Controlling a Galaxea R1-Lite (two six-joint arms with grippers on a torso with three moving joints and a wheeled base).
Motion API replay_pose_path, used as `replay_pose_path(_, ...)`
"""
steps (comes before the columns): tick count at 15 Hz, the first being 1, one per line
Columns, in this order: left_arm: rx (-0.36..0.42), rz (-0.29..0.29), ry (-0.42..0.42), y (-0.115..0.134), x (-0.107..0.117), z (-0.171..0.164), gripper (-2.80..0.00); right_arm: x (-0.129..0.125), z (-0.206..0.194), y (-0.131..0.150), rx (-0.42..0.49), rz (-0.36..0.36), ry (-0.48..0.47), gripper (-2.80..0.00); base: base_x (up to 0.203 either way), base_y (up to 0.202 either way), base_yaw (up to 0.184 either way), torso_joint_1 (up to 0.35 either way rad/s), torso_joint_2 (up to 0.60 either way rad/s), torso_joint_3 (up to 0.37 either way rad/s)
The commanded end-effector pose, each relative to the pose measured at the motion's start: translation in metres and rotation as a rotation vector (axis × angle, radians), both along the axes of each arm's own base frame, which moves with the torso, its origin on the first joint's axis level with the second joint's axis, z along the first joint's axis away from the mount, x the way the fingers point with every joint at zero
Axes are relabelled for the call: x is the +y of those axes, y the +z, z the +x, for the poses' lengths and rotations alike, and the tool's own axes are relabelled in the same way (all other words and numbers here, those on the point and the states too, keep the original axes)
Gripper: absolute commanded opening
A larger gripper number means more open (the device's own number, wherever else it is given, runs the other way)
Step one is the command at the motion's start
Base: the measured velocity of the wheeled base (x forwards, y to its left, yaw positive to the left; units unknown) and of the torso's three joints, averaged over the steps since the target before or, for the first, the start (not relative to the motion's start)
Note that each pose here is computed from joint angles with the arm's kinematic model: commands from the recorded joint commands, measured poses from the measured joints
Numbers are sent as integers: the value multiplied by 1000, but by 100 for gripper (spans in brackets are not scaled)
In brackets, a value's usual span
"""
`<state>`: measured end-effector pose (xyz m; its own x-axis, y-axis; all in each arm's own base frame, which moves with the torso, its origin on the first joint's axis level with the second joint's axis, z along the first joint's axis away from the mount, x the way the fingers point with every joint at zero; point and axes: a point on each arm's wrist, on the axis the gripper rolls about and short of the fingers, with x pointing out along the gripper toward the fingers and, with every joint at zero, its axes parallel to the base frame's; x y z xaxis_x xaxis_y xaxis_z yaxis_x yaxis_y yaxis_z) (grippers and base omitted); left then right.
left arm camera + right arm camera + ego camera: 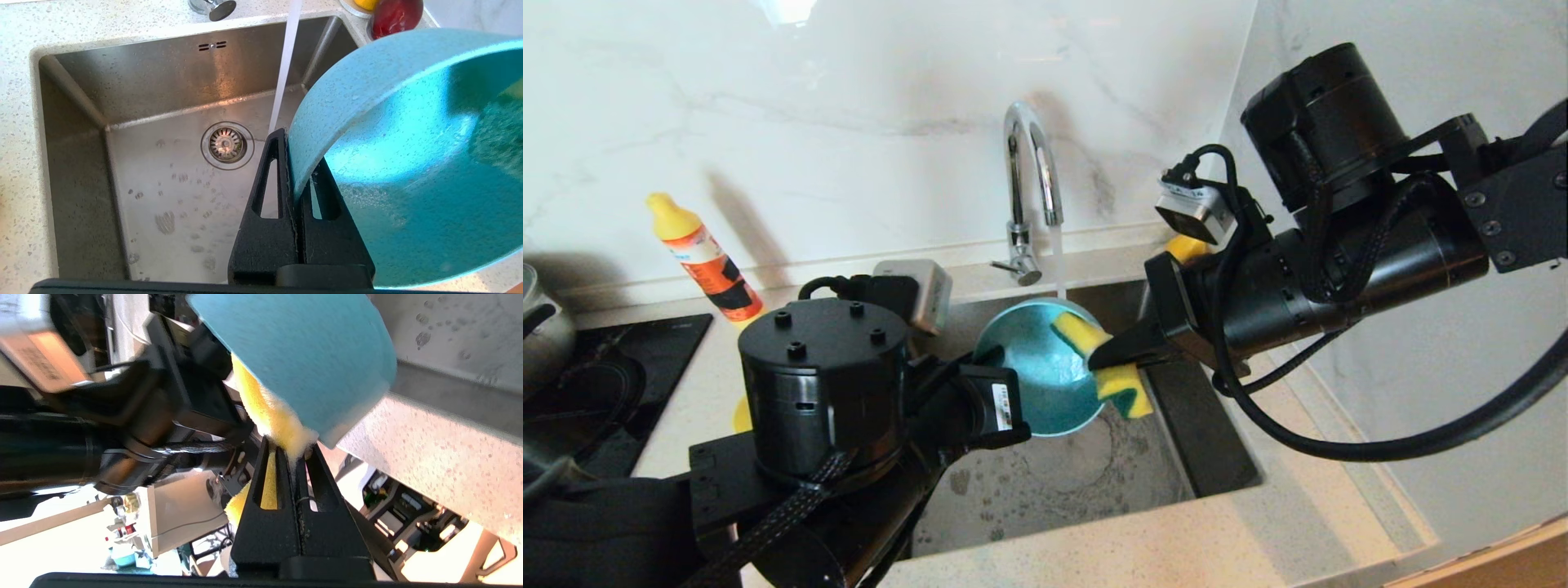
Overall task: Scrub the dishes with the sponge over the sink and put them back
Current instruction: Wipe the bowl
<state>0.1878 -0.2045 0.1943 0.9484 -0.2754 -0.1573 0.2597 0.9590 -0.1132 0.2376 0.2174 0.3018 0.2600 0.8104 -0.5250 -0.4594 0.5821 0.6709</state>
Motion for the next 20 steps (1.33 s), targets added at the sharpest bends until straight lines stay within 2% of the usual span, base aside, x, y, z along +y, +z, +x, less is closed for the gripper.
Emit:
replay_pose_path(1, 2, 4, 3, -2, -1, 1, -280, 0, 0, 6, -13, 16, 0, -280, 0, 0, 0, 0, 0, 0)
replay_pose_path(7, -11, -8, 3, 4, -1, 1, -280, 17, -1, -9, 47, -15, 61, -280, 0, 0, 0, 0, 0, 0)
replay_pose_path(11, -14, -15, 4, 5, -1, 1, -280, 14, -5, -17, 73, -37, 60, -280, 0, 0, 0, 0, 0, 0)
replay_pose_path(16, -10, -17, 16, 4, 0, 4, -280, -7, -21, 6, 31, 0, 45, -280, 0, 0, 0, 0, 0, 0)
replay_pose_path(20, 23, 17, 83, -8, 9, 22, -280, -30, -39, 26, -19, 35, 27, -280, 0, 0, 0, 0, 0, 0)
